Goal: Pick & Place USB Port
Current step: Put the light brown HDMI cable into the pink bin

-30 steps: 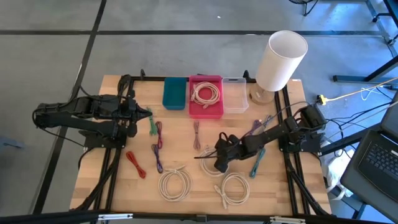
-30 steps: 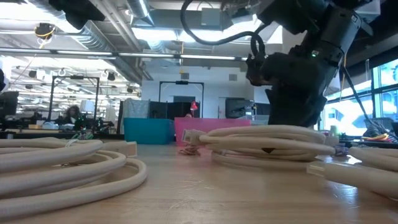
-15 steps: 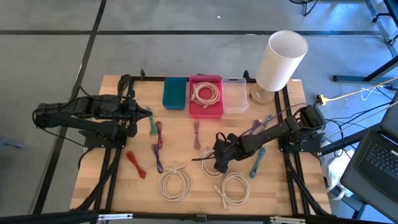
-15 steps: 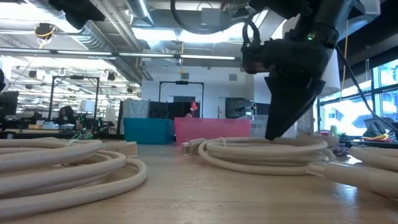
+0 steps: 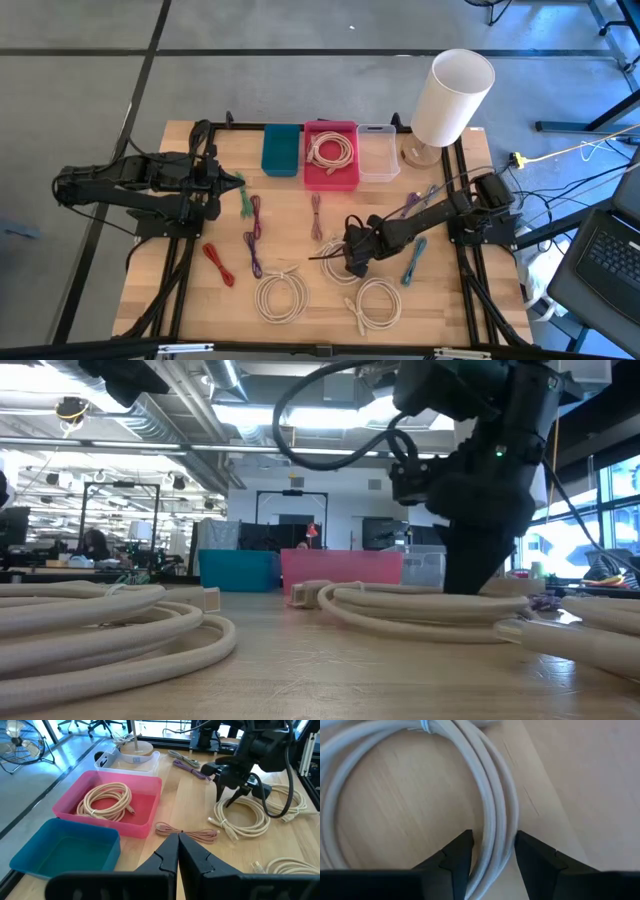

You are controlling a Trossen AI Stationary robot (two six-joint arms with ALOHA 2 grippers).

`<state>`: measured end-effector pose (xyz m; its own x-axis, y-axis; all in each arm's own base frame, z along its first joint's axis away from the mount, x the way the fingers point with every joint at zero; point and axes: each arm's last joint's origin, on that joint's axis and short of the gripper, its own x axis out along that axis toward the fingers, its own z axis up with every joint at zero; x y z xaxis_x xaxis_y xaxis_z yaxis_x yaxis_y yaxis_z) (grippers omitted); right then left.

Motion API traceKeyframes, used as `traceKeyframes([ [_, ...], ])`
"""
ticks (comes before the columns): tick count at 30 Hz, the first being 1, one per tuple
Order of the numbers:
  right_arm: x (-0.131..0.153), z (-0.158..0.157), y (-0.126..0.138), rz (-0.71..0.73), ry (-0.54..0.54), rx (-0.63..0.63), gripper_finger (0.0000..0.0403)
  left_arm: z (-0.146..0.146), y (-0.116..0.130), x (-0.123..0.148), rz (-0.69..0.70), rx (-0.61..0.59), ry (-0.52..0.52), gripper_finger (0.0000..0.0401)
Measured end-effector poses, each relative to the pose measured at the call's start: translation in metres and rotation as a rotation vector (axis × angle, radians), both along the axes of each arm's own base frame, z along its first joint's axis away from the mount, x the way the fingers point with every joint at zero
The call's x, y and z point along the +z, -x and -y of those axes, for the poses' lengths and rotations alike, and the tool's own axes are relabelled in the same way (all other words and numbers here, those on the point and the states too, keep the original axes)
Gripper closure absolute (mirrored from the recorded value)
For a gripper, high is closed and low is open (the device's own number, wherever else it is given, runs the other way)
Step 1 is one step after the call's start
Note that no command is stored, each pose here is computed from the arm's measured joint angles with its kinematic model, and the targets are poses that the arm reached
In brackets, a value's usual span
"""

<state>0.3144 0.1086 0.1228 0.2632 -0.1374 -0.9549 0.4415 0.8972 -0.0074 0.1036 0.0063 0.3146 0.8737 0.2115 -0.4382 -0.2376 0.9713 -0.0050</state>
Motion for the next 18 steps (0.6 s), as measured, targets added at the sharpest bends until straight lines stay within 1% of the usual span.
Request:
traceKeyframes([
  [2,-0.002,0.0,0.0,-0.005,0.002,-0.015,0.0263,0.0,0.0,0.0,0.0,0.0,0.0,0.0397],
  [3,-0.002,0.0,0.0,-0.004,0.003,-0.019,0.0276,0.0,0.0,0.0,0.0,0.001,-0.001,0.0397],
  [4,-0.002,0.0,0.0,0.0,0.003,-0.019,0.0294,0.0,0.0,0.0,0.0,0.003,-0.002,0.0397],
  [7,0.002,-0.001,-0.001,0.015,-0.007,-0.016,0.0367,0.0,0.0,0.0,0.001,0.005,0.001,0.0397],
  [8,0.005,-0.001,-0.002,0.019,-0.009,-0.013,0.0379,0.0,0.0,0.0,0.001,0.006,0.003,0.0397],
  [11,0.019,-0.004,-0.008,0.019,-0.008,0.027,0.0386,0.0,0.0,0.0,0.002,0.006,0.004,0.0397],
  [13,0.039,-0.006,-0.013,0.014,0.019,0.076,0.0387,0.0,0.0,0.0,0.001,0.007,0.004,0.0397],
  [15,0.065,-0.004,-0.022,0.026,0.082,0.114,0.0387,0.0,0.0,0.0,0.001,0.005,0.001,0.0397],
  [18,0.099,0.011,-0.036,0.03,0.214,0.157,0.0387,0.0,0.0,0.0,0.001,0.006,-0.003,0.0397],
])
